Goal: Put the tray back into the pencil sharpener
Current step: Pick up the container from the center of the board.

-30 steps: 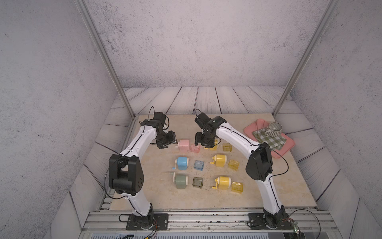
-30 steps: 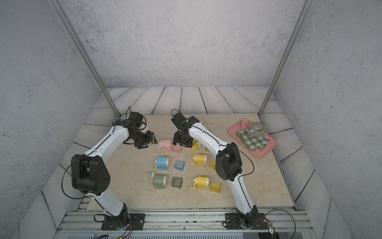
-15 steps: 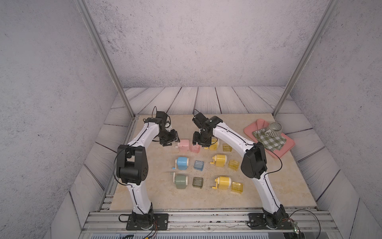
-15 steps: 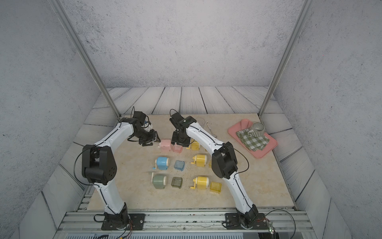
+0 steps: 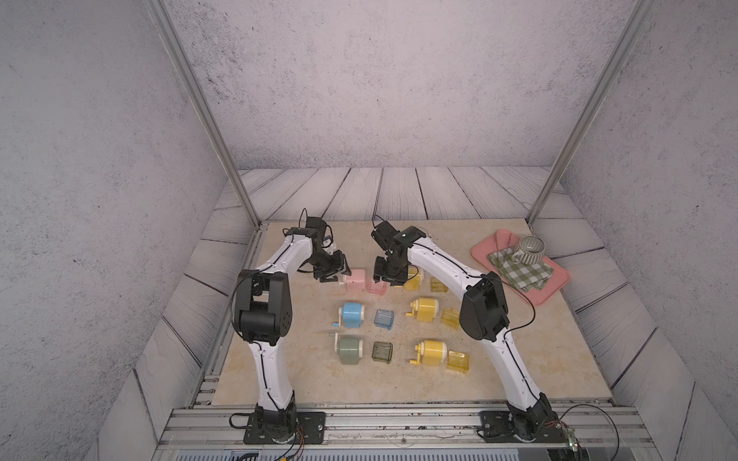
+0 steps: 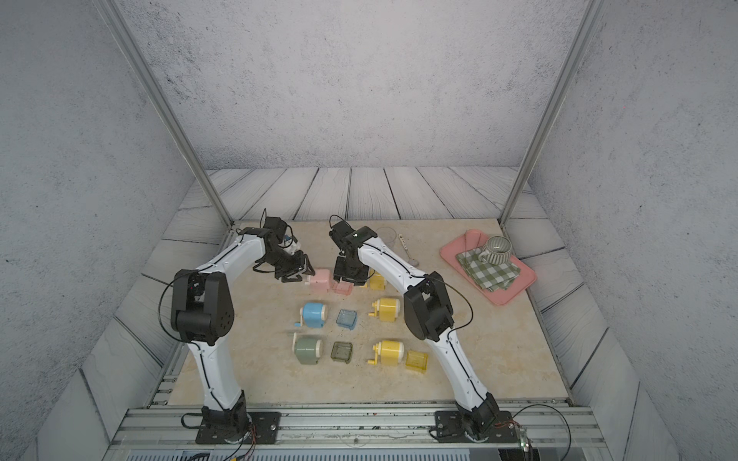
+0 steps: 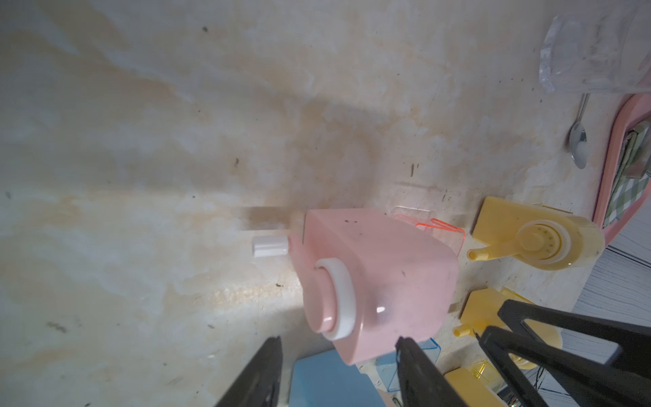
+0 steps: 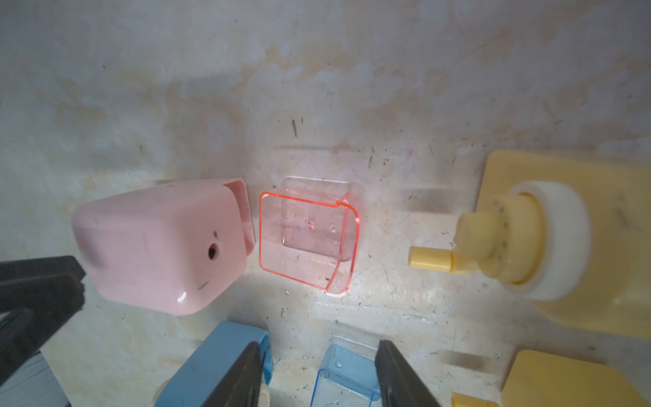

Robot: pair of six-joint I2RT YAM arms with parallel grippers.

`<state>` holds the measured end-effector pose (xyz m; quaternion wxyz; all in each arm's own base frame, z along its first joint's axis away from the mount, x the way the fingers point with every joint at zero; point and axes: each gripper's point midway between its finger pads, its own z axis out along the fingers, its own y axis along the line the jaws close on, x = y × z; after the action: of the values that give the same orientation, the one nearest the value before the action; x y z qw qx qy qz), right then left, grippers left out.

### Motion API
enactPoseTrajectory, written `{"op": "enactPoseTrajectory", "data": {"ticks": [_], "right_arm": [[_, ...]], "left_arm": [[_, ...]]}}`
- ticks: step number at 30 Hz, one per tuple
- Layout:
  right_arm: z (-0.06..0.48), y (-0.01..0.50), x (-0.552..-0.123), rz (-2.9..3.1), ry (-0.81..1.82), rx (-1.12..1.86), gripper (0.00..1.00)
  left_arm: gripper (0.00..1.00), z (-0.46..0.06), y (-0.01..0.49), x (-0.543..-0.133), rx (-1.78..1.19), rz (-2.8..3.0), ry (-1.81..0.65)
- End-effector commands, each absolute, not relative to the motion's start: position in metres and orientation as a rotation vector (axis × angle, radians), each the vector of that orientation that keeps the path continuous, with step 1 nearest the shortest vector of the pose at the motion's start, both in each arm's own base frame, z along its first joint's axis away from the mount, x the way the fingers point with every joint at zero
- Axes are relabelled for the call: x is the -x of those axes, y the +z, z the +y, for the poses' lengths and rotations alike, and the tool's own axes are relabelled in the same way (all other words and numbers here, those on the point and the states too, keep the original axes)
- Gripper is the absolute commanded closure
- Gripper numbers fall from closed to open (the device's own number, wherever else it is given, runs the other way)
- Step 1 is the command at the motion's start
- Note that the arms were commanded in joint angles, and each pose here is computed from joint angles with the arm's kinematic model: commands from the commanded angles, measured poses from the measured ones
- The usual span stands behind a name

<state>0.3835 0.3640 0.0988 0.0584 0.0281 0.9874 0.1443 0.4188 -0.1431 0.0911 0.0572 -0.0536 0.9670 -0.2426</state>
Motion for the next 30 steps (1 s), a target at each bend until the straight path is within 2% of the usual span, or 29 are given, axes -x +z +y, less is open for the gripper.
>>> {"op": "enactPoseTrajectory", "data": {"ticks": [1,9,30], "right_arm": [[0.366,0.102,-0.389,2.985,0.447,-0.12,0.46],[0.369,0.093,-0.4,2.979,0.438,-0.164,0.48],[0.355,0.073,-0.402,2.992,0.332,-0.238,0.53]], "left_arm": [[0.45,-0.146,0.093,-0.425,0.15,2.916,-0.774],[0.54,-0.148,0.085,-0.422,0.131,2.94,-0.79],[0.6,-0.151,0.079,-0.421,0.13,2.96,-0.818]]}}
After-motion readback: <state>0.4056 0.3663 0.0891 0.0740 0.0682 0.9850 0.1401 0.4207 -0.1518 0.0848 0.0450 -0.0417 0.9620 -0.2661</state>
